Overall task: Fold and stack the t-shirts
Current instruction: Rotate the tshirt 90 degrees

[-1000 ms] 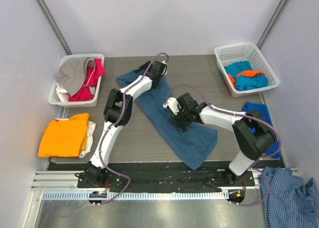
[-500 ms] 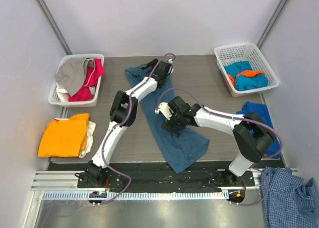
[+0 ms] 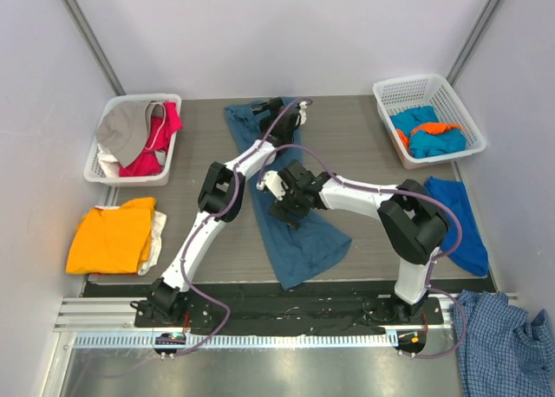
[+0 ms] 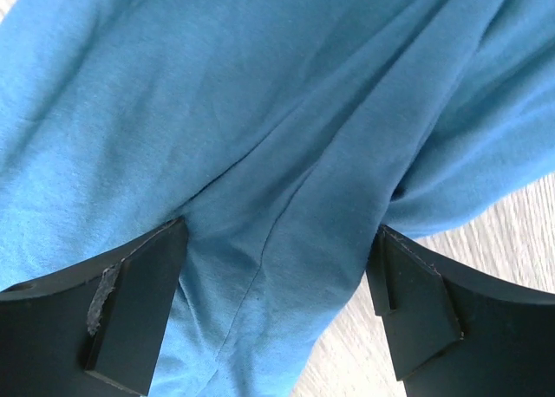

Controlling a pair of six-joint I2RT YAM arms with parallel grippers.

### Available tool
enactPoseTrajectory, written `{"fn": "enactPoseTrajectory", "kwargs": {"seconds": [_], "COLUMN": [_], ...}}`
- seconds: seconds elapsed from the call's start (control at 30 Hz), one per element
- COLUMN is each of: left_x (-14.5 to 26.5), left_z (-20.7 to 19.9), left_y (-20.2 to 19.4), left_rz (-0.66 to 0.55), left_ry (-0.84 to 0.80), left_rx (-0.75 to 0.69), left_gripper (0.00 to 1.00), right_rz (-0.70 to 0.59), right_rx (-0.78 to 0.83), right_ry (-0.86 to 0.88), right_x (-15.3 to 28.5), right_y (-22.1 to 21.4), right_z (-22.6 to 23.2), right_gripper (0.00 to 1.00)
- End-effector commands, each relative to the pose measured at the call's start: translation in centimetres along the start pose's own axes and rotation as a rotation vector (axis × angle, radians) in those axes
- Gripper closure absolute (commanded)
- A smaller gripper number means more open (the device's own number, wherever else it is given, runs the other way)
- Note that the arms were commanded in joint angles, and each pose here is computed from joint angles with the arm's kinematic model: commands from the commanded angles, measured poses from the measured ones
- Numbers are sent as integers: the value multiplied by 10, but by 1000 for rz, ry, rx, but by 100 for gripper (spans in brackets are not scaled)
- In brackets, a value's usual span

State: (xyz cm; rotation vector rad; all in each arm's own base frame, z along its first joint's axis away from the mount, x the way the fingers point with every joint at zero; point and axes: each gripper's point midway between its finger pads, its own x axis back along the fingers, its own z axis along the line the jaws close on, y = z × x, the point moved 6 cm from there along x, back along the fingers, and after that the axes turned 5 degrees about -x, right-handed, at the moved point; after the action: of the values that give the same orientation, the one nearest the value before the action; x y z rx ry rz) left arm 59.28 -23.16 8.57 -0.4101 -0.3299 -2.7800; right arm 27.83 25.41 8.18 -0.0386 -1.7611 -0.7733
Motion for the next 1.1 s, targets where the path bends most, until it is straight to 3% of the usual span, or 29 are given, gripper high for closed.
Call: {"fn": "enactPoseTrajectory", "kwargs": {"seconds": [0.0, 0.5, 0.7, 1.07], "left_x": [-28, -37, -38, -16], "left_z": [-42, -34, -29, 33], "left_y": [0, 35, 41, 44], "left_rz": [-114, -407, -434, -417], "left_ry": [-55, 92, 113, 261], "left_rx": [-68, -136, -115, 85], "left_gripper": [0, 0, 0, 0], "right_rz": [-9, -53, -77, -132], "right_rx": [25, -51, -22, 23], "right_ry": [-5, 56, 90, 4], "right_x": [-12, -3, 2, 28], "right_y": [10, 38, 48, 59], "right_z": [-2, 3, 17, 9], "right_gripper": [8, 8, 8, 8]}}
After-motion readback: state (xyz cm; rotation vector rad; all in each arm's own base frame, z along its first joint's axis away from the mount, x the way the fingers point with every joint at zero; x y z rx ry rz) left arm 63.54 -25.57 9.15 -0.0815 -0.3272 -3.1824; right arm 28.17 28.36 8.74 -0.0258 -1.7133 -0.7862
